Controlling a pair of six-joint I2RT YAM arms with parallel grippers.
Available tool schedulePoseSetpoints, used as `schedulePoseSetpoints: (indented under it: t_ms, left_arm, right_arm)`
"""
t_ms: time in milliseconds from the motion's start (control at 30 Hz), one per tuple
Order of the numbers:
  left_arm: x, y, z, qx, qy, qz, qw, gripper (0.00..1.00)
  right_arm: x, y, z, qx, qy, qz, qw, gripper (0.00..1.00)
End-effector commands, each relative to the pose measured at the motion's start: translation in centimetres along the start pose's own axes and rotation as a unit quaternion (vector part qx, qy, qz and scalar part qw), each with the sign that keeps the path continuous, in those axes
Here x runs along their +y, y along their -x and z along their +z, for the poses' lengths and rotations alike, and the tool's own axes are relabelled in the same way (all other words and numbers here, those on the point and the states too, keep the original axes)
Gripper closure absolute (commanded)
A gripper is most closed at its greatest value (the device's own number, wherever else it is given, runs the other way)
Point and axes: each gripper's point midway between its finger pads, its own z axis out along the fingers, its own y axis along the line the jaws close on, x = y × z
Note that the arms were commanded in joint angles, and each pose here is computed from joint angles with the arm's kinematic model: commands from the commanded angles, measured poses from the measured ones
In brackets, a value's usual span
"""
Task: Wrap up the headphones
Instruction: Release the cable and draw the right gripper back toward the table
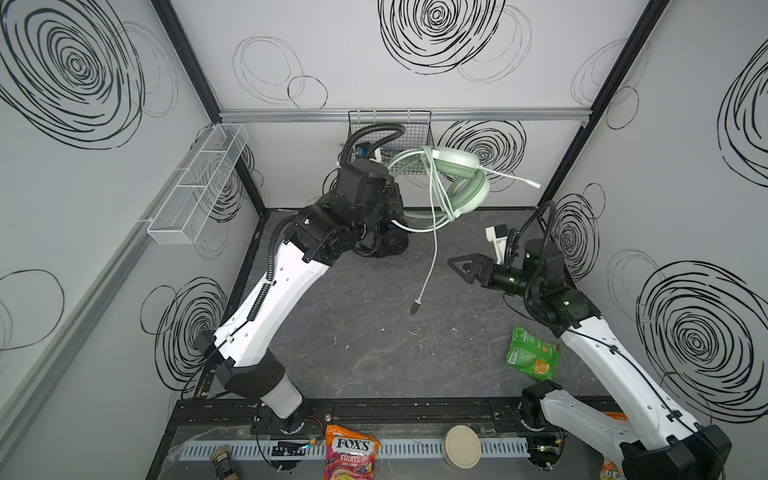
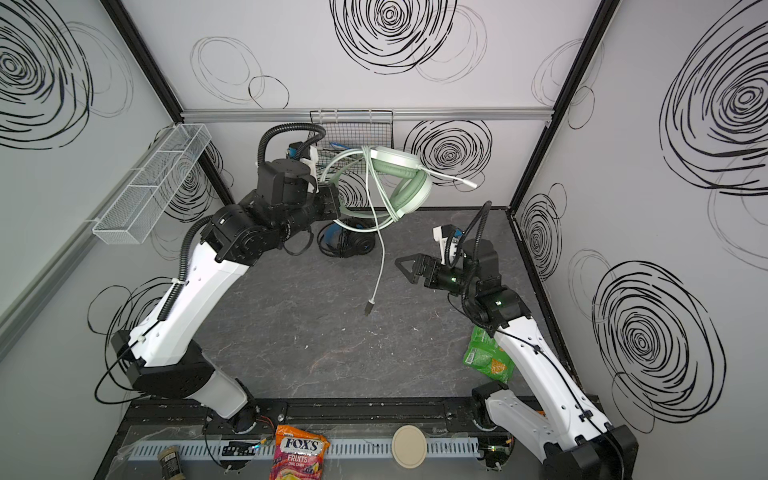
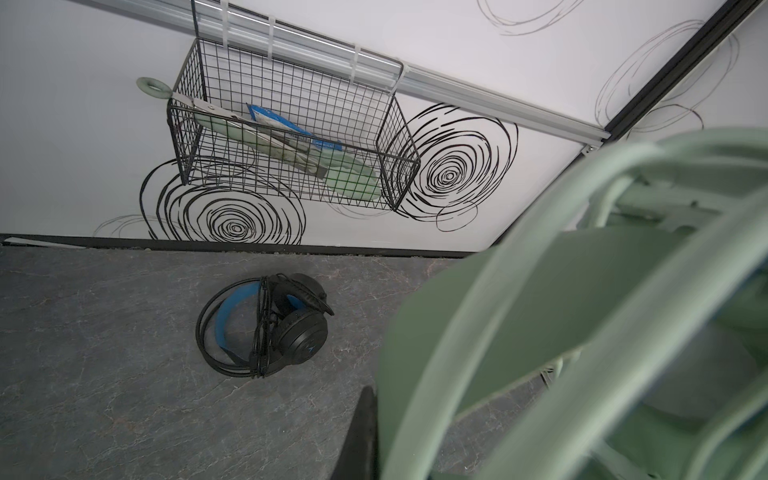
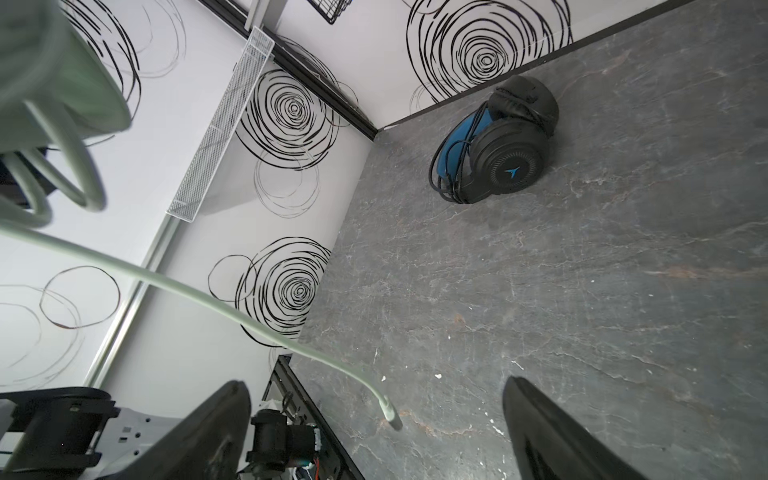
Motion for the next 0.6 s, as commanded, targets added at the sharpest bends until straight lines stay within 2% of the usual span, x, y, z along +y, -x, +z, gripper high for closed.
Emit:
schedulePoseSetpoints:
  t_ms: [0, 100, 233, 367, 567]
  left_arm:
    - [-1.7, 4.7, -0.9, -0.092, -0.044, -0.039, 0.994, 1.0]
    - [-2.2, 4.8, -0.5, -0.098, -0.056, -0.033, 0.993, 1.0]
    - [-2.3, 5.0, -0.1, -0.104, -0.072, -0.037, 0.991, 1.0]
    - [-2.6, 4.7, 0.5, -0.103, -0.085, -0.037, 0.99, 1.0]
    - [-3.5, 3.8, 1.6, -0.097, -0.113, -0.043, 0.988, 1.0]
  right_arm:
    - [-0.3, 0.1, -0.4, 0.011, -0.002, 0.084, 0.996, 0.0]
    - [-0.5, 0.4, -0.3, 0.005, 0.02, 0.153, 0.988, 0.01]
    - [-1.9, -1.0, 0.1, 0.03, 0.057, 0.277, 0.959, 0.02]
    - [-3.5, -2.4, 0.0, 0.024, 0.062, 0.346, 0.936, 0.03]
    - [-5.8, -2.9, -0.9, -0.05, 0.073, 0.408, 0.909, 0.03]
